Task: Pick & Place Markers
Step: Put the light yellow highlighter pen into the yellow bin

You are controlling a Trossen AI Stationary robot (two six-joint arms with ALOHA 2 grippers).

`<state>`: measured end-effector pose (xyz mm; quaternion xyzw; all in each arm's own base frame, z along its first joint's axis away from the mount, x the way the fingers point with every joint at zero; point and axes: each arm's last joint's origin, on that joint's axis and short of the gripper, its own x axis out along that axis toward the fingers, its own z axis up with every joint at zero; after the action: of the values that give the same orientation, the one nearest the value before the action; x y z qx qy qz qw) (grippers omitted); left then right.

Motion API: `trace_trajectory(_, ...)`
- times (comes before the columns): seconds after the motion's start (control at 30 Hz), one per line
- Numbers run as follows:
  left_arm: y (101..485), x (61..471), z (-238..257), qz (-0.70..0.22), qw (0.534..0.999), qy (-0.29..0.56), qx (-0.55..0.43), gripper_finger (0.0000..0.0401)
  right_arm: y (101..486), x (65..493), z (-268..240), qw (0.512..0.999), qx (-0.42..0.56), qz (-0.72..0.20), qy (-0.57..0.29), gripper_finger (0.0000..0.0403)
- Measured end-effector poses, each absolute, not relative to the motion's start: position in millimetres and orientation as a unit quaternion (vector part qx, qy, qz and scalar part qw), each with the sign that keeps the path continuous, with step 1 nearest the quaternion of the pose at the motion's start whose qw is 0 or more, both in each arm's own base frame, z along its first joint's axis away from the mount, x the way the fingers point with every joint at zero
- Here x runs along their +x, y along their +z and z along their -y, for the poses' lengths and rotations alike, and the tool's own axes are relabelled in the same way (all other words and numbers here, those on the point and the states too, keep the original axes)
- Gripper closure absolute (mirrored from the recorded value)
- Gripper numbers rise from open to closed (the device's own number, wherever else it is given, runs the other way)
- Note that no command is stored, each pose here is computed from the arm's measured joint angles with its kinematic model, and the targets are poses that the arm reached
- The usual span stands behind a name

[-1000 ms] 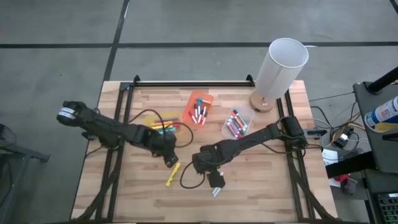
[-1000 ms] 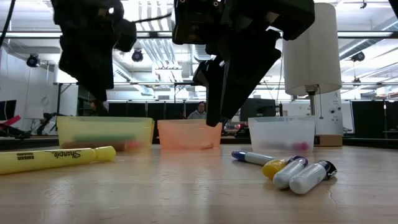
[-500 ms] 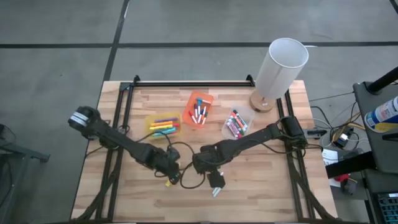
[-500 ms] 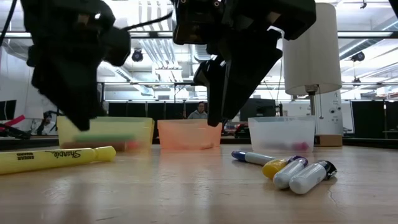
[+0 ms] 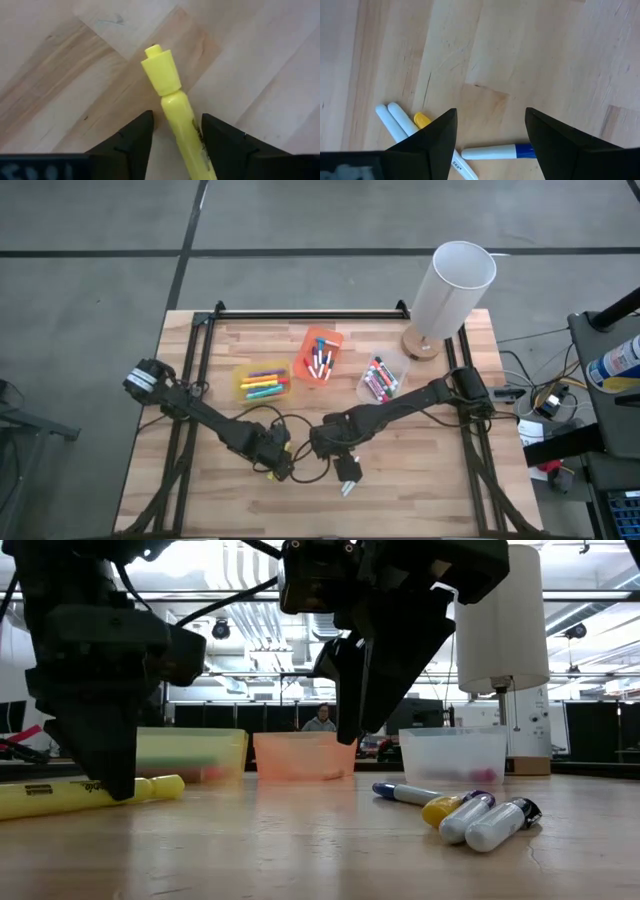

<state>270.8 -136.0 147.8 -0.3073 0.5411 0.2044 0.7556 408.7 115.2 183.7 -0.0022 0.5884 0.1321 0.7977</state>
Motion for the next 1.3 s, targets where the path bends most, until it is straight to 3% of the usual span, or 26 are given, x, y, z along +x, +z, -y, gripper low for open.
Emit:
trace_trajectory(0.1,148,270,135,-0.545,0.755,0.205,-0.300,0.0248,184,409,-115,0.798,-0.002,-0.588,0.132,0.0177)
trace_trajectory(0.3,153,266,133,-0.545,0.764,0.200,-0.282,0.0356,184,409,-115,0.799,-0.002,-0.587,0.132,0.0177)
trace_trajectory(0.63,184,252,120,-0.549,0.766,0.216,-0.255,0.0358,184,409,-115,0.800,-0.003,-0.585,0.133,0.0177)
trace_trajectory(1.0,252,224,66,-0.497,0.807,0.297,-0.119,0.0353,184,411,-115,0.808,-0.015,-0.576,0.127,0.0177)
trace_trajectory(1.3,251,226,-2,-0.534,0.780,0.318,-0.070,0.0351,185,412,-115,0.810,-0.013,-0.573,0.126,0.0177)
